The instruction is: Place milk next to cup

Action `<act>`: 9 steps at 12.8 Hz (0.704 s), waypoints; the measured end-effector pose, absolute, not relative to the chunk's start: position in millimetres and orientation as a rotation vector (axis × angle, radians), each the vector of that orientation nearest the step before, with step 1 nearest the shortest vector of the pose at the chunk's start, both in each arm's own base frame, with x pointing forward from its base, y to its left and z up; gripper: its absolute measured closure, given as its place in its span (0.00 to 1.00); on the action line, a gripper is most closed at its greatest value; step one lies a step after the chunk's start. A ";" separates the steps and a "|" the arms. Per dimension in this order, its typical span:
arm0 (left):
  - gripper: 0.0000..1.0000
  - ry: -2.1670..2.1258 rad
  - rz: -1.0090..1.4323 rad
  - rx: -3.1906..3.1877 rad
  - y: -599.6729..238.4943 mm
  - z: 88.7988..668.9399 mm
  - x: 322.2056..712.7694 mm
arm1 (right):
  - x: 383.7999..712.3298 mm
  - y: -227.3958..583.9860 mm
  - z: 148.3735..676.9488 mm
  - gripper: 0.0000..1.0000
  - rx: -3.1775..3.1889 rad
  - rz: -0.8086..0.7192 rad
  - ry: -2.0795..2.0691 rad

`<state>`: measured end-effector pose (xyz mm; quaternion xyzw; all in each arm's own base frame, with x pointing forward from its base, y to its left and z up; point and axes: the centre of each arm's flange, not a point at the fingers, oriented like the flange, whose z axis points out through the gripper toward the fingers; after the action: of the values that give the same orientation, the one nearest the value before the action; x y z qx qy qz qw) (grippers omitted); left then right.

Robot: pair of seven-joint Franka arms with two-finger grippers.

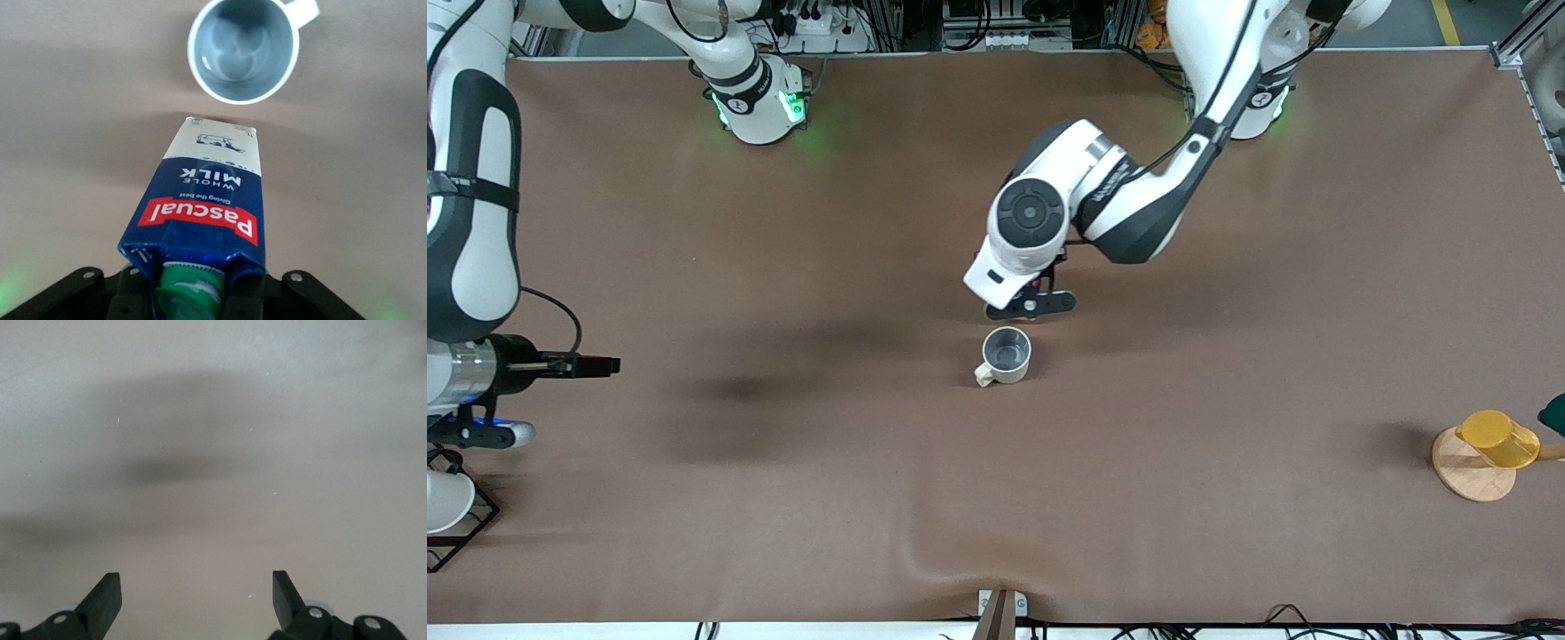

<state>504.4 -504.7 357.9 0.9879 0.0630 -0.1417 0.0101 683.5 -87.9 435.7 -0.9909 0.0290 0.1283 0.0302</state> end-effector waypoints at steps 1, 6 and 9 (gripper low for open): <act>0.69 0.196 -0.432 3.078 -508.5 354.6 504.7 | 678.6 -103.5 447.4 0.00 -3.052 0.372 0.034; 0.69 0.233 -0.403 3.077 -500.9 350.2 517.8 | 615.1 -146.3 531.9 0.00 -3.025 0.264 0.006; 0.69 0.248 -0.414 3.086 -497.3 339.5 521.7 | 588.7 -89.2 576.3 0.00 -3.036 0.207 0.118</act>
<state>521.7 -497.3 339.5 0.9879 0.0795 -0.1325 0.0089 588.7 -89.2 576.3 -0.9958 0.0386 0.0680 0.0481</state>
